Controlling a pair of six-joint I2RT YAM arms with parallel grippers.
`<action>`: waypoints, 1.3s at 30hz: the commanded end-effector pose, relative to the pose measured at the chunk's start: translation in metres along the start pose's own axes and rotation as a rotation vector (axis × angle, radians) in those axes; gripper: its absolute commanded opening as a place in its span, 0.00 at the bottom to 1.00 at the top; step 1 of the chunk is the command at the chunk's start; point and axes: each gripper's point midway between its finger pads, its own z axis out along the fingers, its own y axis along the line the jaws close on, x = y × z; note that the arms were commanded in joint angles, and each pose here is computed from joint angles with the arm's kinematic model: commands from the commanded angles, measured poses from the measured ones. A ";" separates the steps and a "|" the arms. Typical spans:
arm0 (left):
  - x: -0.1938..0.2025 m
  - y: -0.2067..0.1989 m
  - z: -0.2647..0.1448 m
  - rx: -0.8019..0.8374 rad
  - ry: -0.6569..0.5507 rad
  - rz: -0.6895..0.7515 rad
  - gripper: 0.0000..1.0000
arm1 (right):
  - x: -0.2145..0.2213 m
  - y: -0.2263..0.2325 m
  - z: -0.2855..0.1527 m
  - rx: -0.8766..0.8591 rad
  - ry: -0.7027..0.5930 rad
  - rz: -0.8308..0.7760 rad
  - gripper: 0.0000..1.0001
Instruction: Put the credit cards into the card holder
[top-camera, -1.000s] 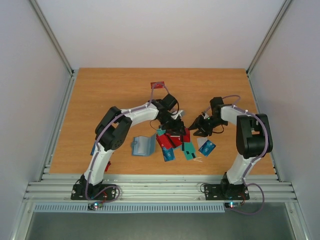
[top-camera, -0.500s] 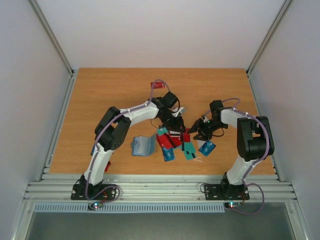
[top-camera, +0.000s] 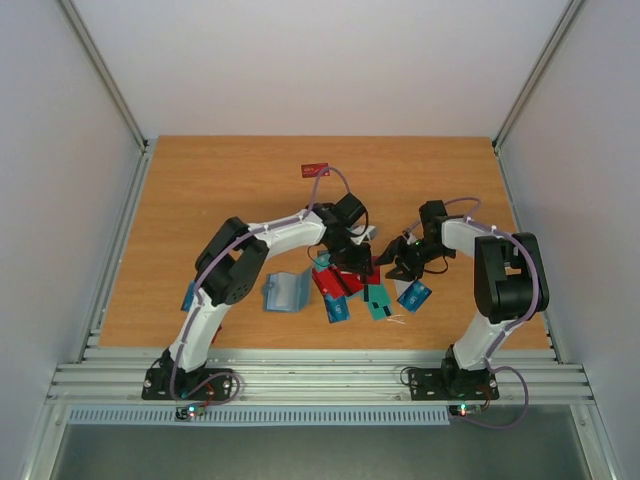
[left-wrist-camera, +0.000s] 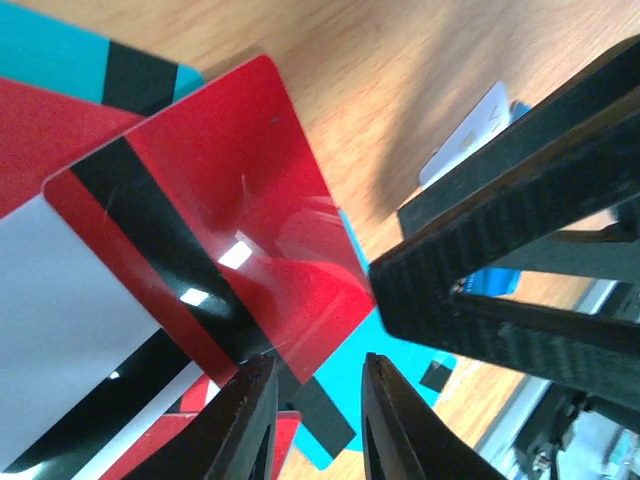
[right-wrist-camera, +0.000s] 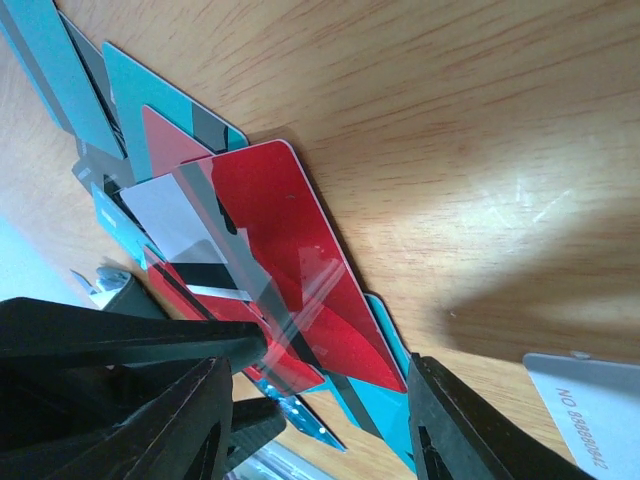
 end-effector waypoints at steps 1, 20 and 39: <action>0.018 0.030 0.015 -0.091 0.050 -0.012 0.26 | 0.001 0.008 -0.003 -0.034 -0.009 -0.022 0.50; 0.041 0.061 0.038 -0.128 0.094 -0.040 0.22 | -0.029 0.012 0.005 -0.027 -0.051 -0.111 0.60; 0.050 0.073 0.047 -0.135 0.123 -0.028 0.22 | -0.007 0.000 0.030 -0.125 0.028 -0.249 0.56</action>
